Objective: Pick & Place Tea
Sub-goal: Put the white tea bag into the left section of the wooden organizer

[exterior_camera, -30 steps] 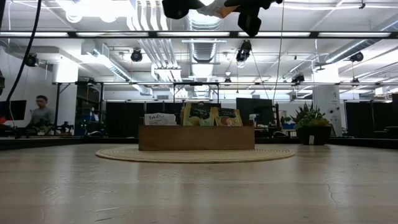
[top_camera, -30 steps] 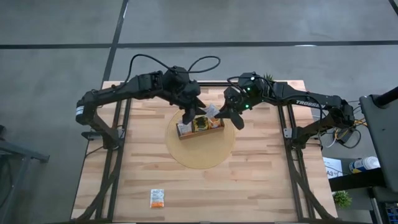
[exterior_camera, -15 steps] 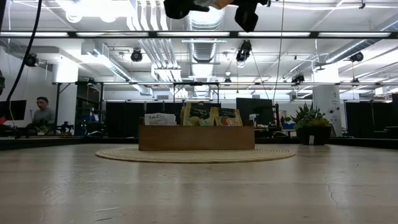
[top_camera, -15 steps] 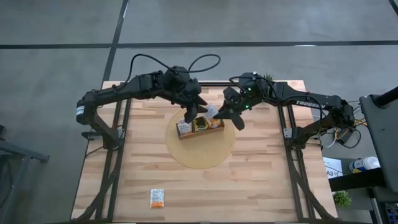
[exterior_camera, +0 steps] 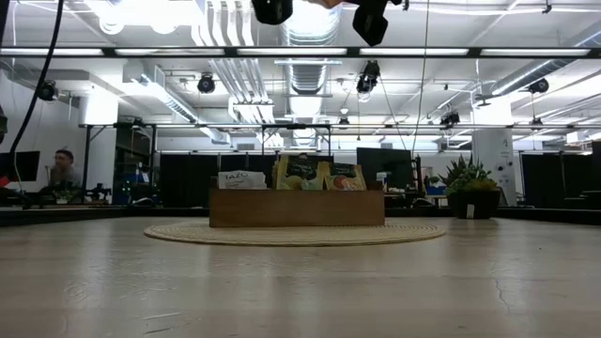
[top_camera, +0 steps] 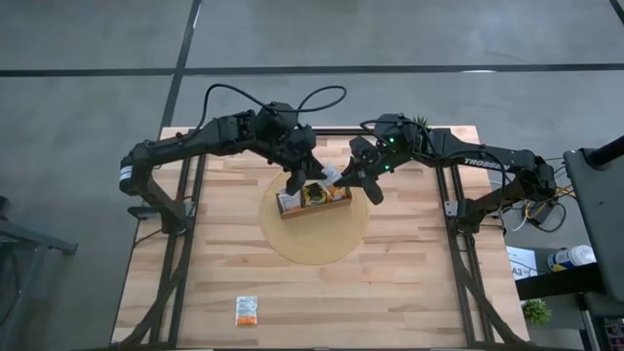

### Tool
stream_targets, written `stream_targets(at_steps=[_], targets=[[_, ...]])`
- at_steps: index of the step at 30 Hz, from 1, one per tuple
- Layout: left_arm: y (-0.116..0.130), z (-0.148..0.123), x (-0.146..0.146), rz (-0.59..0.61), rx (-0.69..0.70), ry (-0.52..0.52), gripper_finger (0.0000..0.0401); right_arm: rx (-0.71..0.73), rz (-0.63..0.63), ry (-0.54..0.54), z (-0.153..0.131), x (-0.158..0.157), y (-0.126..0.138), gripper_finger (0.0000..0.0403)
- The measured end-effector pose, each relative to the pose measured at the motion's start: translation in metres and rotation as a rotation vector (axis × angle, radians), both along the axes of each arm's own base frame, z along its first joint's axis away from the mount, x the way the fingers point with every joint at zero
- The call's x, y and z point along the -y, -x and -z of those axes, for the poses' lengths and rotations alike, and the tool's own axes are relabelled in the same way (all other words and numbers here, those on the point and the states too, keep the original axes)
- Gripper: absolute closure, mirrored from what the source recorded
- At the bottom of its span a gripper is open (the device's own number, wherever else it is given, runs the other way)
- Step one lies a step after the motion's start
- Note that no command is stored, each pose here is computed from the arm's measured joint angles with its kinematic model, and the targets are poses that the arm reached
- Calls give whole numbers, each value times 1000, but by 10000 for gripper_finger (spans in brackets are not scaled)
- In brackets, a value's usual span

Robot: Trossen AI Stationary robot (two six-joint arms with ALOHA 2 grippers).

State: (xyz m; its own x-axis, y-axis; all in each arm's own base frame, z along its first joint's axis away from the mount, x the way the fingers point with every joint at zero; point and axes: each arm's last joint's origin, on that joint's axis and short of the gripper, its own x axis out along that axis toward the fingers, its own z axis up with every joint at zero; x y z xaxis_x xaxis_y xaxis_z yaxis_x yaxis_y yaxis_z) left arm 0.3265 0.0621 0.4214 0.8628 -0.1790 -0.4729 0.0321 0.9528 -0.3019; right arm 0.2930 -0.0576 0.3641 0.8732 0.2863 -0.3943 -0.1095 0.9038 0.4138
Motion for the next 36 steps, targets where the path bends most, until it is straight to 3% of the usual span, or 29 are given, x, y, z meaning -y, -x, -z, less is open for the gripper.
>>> stream_targets(at_steps=[3, 5, 13, 22, 29, 36], targets=[[0, 0, 0, 10, 1, 3, 376, 0, 0, -1, 0, 0, 0, 390], [0, 0, 0, 10, 1, 3, 392, -1, -2, 0, 0, 0, 0, 390], [0, 0, 0, 9, -1, 5, 399, -1, 3, -8, 0, -1, 0, 383], [2, 2, 1, 3, -29, 23, 400, 69, 23, -67, -21, -1, 0, 292], [9, 12, 2, 3, -154, 36, 400, 116, -6, -83, -43, -6, 17, 250], [19, 23, 4, -13, -312, 31, 400, 63, -2, -89, -49, -11, 40, 252]])
